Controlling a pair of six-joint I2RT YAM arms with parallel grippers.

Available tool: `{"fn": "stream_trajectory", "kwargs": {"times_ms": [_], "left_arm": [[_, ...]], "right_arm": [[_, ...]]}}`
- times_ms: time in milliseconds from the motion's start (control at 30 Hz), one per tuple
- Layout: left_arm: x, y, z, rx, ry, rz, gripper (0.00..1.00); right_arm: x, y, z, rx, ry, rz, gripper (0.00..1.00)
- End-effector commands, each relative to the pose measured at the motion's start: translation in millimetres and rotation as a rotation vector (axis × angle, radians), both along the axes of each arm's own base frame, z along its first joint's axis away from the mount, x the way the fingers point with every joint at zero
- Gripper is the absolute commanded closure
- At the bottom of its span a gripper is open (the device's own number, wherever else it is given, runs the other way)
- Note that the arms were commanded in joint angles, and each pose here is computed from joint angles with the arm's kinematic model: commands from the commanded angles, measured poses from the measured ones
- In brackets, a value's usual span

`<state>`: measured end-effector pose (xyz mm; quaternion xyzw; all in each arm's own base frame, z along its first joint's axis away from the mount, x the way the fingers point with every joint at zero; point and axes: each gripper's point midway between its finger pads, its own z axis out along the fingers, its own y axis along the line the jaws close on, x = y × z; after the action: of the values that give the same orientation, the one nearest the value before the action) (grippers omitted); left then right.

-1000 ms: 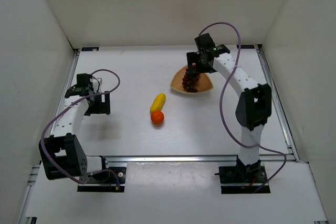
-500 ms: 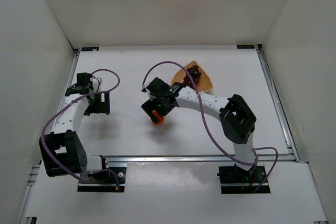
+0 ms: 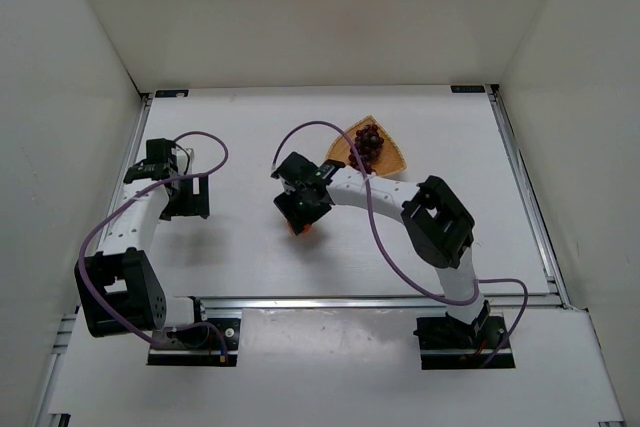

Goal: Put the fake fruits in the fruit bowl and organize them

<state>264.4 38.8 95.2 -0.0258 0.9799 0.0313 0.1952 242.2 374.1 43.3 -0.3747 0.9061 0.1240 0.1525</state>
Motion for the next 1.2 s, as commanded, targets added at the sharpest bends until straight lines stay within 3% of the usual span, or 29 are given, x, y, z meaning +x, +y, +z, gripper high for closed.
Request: {"fn": "stream_trajectory", "kwargs": {"times_ms": [0,200,367,500,667,867,1067,1167], "left_arm": [[5.0,1.4,11.9,0.014,-0.045,-0.004,0.01],[5.0,1.4,9.6,0.013,-0.036,-0.004,0.01],[6.3,-10.6,4.6,0.014,-0.016,-0.058,0.01],[16.2,-30.9,8.2,0.061,-0.018,-0.164,0.01],[43.9,-95.8,22.1,0.075,-0.018,-0.382,0.01],[74.5,-193.2,31.4,-0.013,0.024,-0.596,0.01],[74.8,-261.1,9.7,-0.004,0.084,-0.756,0.01],[74.9,-264.7,-6.1,0.034,0.116,-0.765,0.01]], "right_arm": [[10.0,19.8,18.6,0.075,-0.03,-0.004,0.44],[10.1,16.1,34.1,0.093,-0.059,0.0,0.58],[17.6,-8.3,62.0,0.106,-0.102,-0.059,0.58],[62.5,-66.1,100.4,0.113,-0.181,-0.262,0.58],[124.2,-152.7,111.5,0.021,-0.214,-0.52,0.58],[188.9,-232.3,78.6,-0.048,-0.156,-0.762,0.58],[208.6,-237.5,74.0,-0.026,-0.109,-0.762,0.55],[205.1,-237.7,74.9,-0.027,-0.107,-0.741,0.51]]}}
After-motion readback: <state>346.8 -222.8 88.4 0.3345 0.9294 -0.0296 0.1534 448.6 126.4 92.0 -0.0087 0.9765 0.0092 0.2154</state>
